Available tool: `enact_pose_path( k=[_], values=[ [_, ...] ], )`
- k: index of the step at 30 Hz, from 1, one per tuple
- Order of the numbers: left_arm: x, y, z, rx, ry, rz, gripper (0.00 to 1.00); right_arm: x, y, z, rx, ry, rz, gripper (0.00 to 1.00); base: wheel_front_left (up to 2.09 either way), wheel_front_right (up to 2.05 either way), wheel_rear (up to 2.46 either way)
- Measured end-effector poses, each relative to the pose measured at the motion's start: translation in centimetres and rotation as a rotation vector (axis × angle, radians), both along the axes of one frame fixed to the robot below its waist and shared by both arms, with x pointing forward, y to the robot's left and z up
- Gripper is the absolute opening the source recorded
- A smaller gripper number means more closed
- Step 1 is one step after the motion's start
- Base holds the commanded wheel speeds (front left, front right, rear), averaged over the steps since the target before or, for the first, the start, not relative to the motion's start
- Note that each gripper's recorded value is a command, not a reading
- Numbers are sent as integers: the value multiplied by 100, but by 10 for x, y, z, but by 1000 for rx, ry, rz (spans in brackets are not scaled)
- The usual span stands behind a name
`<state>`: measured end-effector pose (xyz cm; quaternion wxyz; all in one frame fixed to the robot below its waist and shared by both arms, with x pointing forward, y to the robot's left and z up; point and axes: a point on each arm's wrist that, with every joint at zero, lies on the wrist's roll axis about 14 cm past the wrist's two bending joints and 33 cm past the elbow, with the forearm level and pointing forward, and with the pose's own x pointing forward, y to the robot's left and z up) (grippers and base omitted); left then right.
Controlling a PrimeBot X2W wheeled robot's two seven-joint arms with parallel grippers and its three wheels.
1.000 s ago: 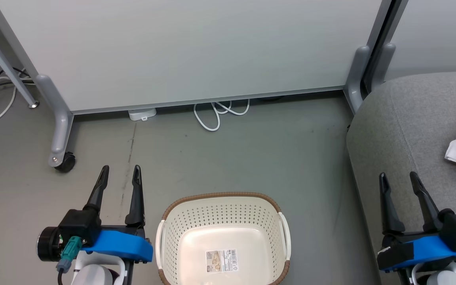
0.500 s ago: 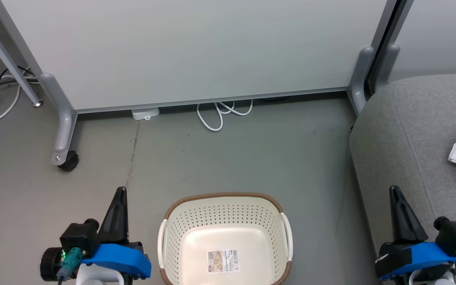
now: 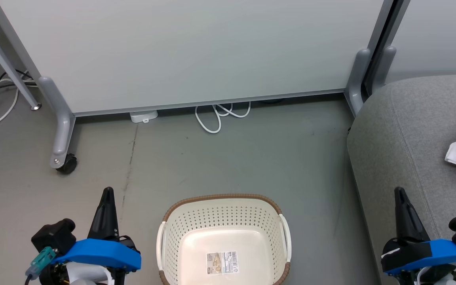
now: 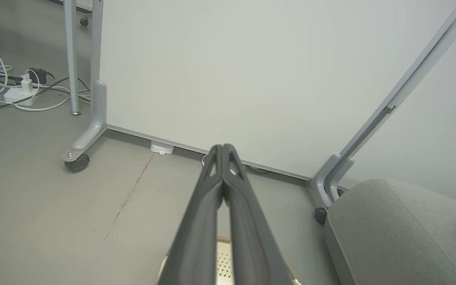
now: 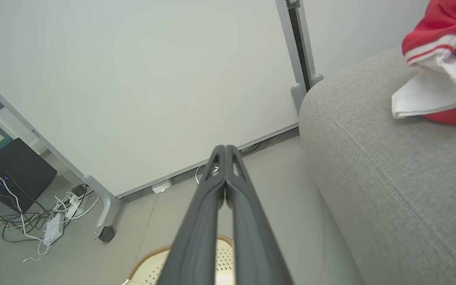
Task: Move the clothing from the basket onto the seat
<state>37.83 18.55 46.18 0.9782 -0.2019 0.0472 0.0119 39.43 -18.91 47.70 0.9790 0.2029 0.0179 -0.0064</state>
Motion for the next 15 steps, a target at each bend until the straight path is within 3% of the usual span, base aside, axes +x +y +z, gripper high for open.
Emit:
enact_pose_path(
  k=[15],
  values=[
    [2,7,3,-236,10,51,0,-2,-5,-1,237,22,-37,0,0,0,0]
  ],
)
